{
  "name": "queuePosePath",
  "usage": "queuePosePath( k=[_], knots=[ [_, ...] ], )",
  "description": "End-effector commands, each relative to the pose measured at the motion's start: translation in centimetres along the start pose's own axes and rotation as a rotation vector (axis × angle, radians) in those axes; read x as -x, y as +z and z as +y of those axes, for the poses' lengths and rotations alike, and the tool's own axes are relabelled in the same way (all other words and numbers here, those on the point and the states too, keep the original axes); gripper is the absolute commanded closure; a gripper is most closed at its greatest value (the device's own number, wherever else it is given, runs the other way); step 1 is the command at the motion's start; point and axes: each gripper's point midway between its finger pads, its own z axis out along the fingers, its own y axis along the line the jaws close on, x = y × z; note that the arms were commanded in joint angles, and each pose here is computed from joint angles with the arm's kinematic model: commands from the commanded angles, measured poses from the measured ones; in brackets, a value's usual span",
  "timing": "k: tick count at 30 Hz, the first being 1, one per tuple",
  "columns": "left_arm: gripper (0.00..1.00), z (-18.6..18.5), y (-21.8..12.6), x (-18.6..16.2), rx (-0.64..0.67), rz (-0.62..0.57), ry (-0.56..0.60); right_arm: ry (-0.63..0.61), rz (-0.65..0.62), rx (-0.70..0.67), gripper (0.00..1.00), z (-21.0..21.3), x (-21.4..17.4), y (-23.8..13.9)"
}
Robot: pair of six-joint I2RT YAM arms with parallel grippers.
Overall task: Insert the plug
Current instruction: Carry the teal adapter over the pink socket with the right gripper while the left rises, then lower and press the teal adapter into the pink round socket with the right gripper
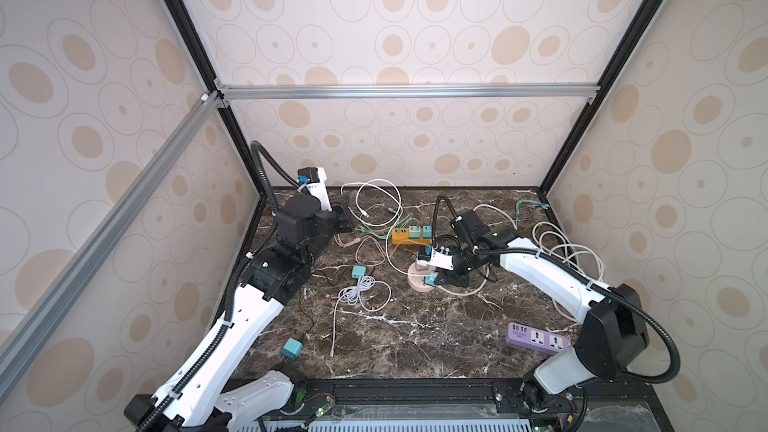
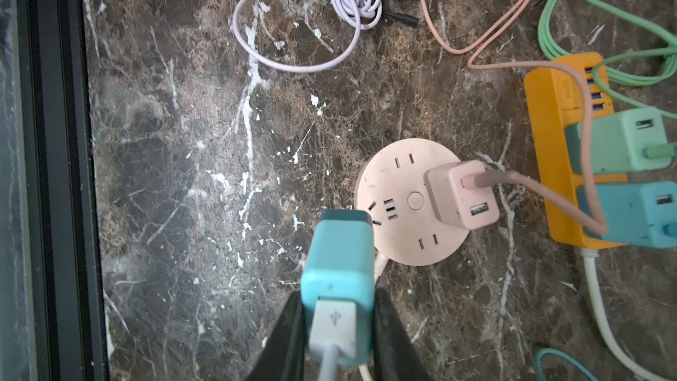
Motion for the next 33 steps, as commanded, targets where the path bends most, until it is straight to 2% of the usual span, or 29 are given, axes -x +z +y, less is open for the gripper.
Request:
queuePosePath(
  k=[1,7,10,23,29,33],
  knots=[
    [1.00,-1.4,-3.0,4.2,-0.040,-0.099,0.037,-0.127,0.093,0.088,1.00,0.7,-1.2,0.2],
    [1.00,1.7,-4.5,4.1,0.117,-0.096,0.067,-0.197,0.140,0.127,1.00,-0.8,-0.9,1.3],
    [1.00,2.5,-4.5,3.3,0.150,-0.080,0.068,-0.223,0.149,0.152,1.00,-1.2,-0.7,1.7],
    [1.00,3.3,-3.5,1.5,0.184,-0.025,0.080,-0.296,0.202,0.239,1.00,-1.9,-0.7,3.9],
    [1.00,3.7,-3.5,1.3,0.197,-0.033,0.076,-0.352,0.293,0.224,1.00,-2.7,-1.7,4.9],
    [1.00,3.9,-3.5,1.2,0.202,-0.032,0.079,-0.352,0.279,0.224,1.00,-3.0,-1.1,5.1]
  ],
)
